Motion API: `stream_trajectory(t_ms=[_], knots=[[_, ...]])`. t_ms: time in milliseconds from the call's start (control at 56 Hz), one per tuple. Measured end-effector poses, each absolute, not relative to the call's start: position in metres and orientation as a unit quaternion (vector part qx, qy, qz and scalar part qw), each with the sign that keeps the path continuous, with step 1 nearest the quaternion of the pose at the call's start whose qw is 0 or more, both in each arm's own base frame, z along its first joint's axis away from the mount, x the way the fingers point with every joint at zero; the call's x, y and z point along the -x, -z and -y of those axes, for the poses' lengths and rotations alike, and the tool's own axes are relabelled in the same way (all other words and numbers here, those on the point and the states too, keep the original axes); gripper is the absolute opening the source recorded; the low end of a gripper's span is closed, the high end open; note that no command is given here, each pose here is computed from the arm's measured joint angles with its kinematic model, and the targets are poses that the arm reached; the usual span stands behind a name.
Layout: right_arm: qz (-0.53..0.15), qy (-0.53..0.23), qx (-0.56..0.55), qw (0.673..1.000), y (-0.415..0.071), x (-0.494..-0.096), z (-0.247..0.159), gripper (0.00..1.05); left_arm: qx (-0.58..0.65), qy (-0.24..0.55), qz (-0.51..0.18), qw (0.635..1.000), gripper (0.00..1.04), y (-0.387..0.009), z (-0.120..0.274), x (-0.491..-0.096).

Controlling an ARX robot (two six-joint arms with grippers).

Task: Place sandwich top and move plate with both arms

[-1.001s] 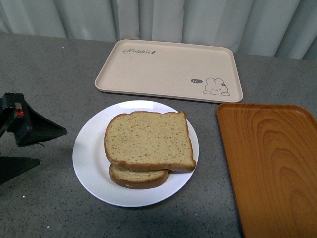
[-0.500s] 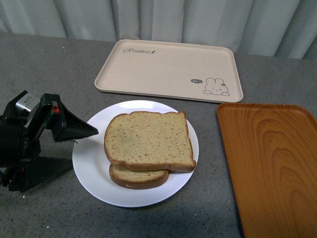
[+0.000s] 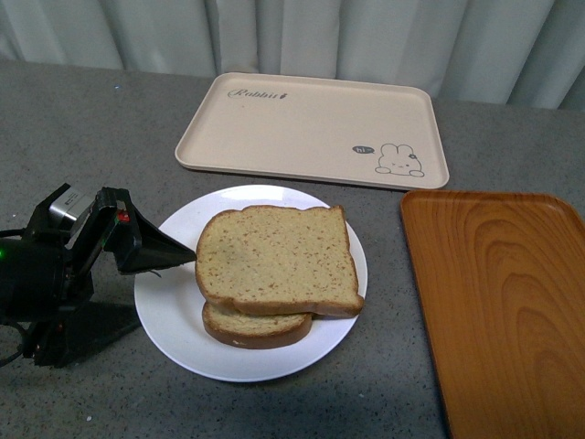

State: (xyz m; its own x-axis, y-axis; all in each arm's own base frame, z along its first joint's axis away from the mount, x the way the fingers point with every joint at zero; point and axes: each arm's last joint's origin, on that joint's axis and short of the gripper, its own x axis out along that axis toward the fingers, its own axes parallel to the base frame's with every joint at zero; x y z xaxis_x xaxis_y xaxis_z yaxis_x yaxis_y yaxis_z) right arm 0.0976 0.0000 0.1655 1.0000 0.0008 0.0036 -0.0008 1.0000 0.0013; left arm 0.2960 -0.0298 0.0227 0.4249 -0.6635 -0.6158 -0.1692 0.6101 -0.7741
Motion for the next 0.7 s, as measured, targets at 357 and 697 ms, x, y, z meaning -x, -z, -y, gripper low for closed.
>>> stream_trajectory(t_ms=[357, 697], knots=[[0.002, 0.000, -0.001, 1.000, -0.1655, -0.0976, 0.0000, 0.96, 0.418, 0.162, -0.511, 0.733, 0.94, -0.0224, 0.0298, -0.2963], [0.002, 0.000, -0.001, 1.000, -0.1655, -0.0976, 0.0000, 0.96, 0.420, 0.153, -0.520, 0.728, 0.64, -0.0181, 0.0293, -0.2943]])
